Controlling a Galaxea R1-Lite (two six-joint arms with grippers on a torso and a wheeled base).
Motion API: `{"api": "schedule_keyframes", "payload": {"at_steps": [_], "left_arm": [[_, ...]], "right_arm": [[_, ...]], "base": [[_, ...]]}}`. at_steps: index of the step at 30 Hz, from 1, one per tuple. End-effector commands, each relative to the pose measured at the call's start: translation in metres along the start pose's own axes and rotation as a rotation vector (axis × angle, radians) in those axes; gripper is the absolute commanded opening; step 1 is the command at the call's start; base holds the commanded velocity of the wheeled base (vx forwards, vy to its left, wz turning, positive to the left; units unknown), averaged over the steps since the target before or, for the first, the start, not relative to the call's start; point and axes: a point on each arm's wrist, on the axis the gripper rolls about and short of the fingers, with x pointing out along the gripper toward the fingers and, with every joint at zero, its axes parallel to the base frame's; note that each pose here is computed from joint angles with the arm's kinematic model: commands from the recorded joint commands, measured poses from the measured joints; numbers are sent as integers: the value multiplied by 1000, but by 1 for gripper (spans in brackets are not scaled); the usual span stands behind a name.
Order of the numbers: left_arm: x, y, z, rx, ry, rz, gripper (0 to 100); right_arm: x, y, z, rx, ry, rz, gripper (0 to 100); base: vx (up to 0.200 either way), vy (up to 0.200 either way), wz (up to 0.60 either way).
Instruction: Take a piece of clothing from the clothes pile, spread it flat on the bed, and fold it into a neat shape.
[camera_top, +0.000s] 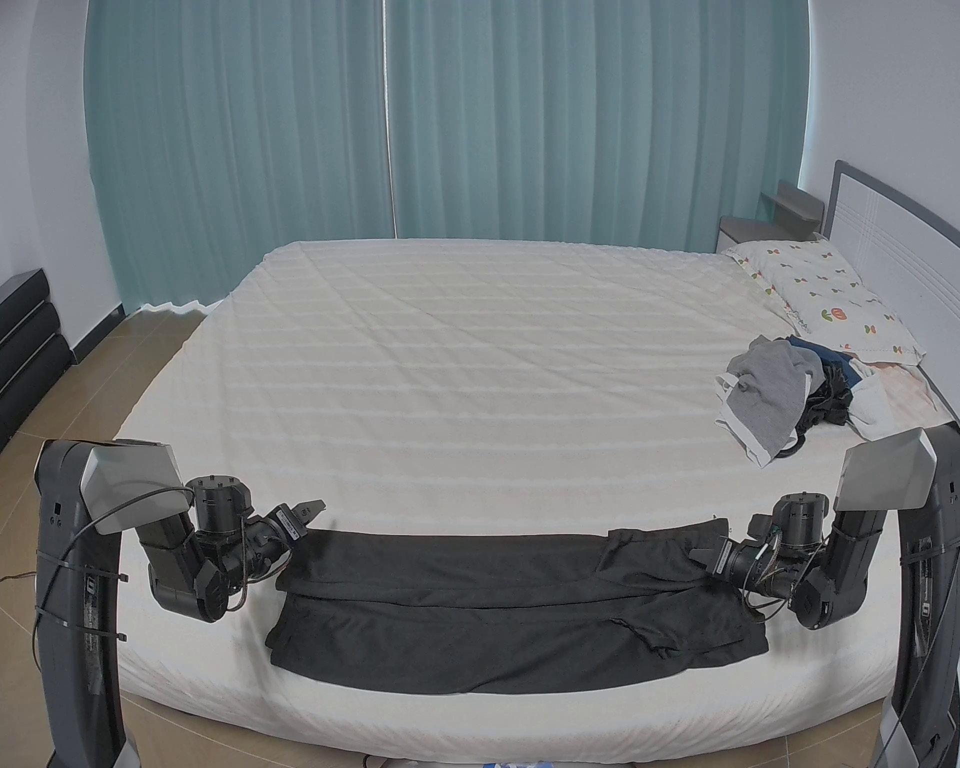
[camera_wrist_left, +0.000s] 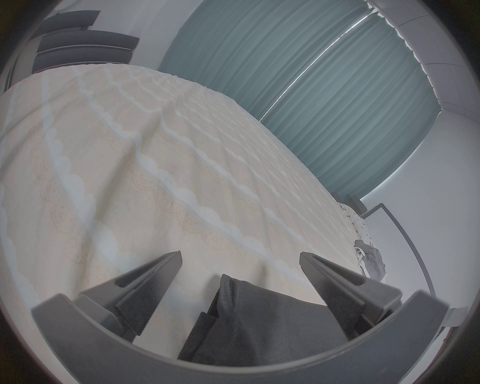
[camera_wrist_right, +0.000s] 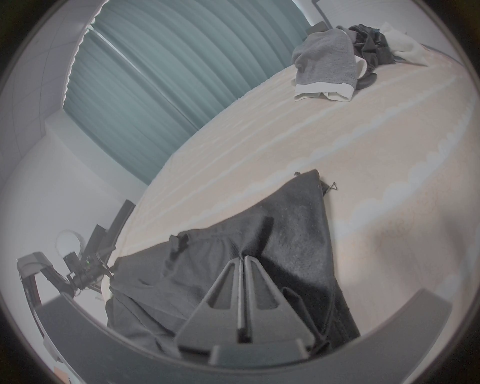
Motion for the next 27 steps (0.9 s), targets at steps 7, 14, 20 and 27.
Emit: {"api": "schedule_keyframes", "payload": {"at_steps": [7, 14, 20, 27], "left_arm": [[0, 0, 0, 1, -1, -1, 100], [-1, 0, 0, 3, -2, -2, 100], [-7, -4, 8, 3, -22, -7, 100], [-44, -33, 28, 15, -58, -46, 100]], "right_arm": [[-5, -4, 8, -26, -24, -20, 0], [-8, 0, 13, -38, -48, -6, 100], [-15, 9, 27, -48, -97, 17, 100], [-24, 32, 42, -53, -142, 65, 100]], "base": [[0, 0, 0], [0, 0, 0], [0, 0, 0], [0, 0, 0]]}}
